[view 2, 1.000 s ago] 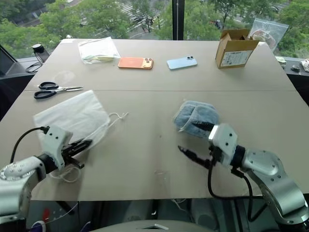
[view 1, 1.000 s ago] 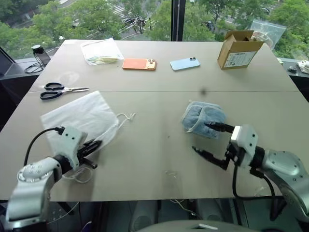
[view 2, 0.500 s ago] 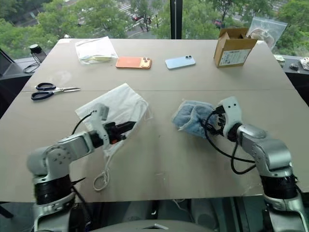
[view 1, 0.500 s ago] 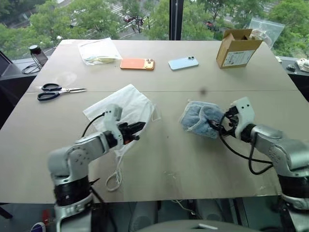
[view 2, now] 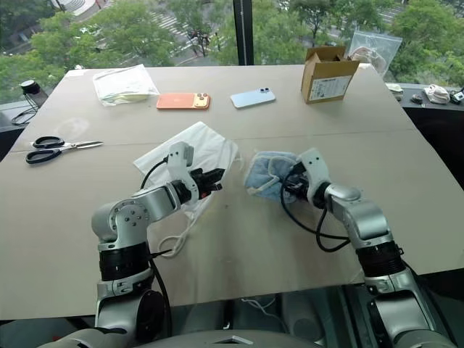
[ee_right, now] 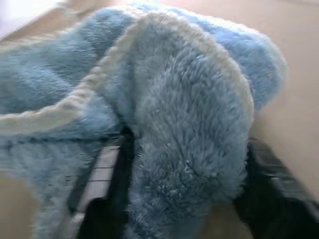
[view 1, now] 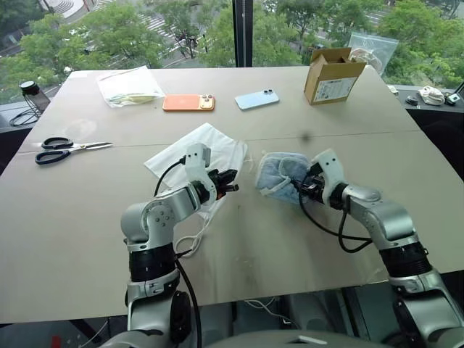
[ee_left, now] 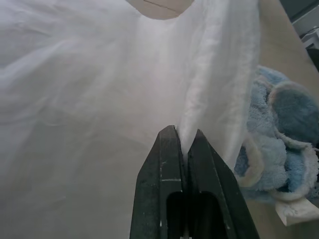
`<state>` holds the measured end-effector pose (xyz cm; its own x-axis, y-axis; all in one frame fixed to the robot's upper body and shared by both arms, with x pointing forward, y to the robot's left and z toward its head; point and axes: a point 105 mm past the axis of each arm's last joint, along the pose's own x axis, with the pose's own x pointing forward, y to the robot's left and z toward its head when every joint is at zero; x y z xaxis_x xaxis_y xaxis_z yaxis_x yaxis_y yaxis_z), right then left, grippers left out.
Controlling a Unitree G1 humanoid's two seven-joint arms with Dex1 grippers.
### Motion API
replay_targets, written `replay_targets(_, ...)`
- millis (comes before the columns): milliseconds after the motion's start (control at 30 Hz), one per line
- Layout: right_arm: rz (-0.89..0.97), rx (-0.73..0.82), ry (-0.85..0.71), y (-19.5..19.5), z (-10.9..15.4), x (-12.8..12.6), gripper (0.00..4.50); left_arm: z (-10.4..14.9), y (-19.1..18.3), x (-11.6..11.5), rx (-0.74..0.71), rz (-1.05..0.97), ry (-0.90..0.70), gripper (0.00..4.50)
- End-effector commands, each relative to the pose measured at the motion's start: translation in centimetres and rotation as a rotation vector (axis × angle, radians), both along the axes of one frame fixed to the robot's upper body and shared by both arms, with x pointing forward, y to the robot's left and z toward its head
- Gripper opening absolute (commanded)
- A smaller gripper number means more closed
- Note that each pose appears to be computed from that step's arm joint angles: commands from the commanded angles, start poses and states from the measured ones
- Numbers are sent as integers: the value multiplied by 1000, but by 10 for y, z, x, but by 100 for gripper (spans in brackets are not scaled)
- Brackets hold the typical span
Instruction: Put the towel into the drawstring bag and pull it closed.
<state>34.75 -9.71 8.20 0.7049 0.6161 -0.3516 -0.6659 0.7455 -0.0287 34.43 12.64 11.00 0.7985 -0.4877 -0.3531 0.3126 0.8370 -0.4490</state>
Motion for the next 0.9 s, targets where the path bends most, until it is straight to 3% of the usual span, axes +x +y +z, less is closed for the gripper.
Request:
replay_targets(33,115,-21,-47,17,-11,-11,66,15,1,5,43,-11,-61,0)
replay_targets(100,141,7,-116,18,1,-13,1,19,0,7,81,-30,-66,0)
replay_targets(267,268,54,-307,24,42,-31,1,31,-2,14,113,-64,-93,0)
replay_targets(333,375,129,-381,32,70,-50,1,33,-5,18,114,-99,-95,0)
replay_targets(433,517,189,-438,44,103,-71,1,31,-18,18,116,-196,-103,0)
replay_targets(533,621,197,-450,58,117,-78,1,31,-34,10,119,-310,-129,0)
replay_targets(600,669,157,-455,69,114,-73,1,34,-43,5,115,-370,-148,0)
replay_targets(700,634,-28,-403,84,66,-38,1,41,-56,-3,100,-448,-193,0)
replay_targets(767,590,-61,-381,85,49,-24,1,44,-59,-6,101,-472,-210,0)
replay_targets(900,658,-30,-381,85,43,-31,1,42,-58,-16,125,-510,-228,0)
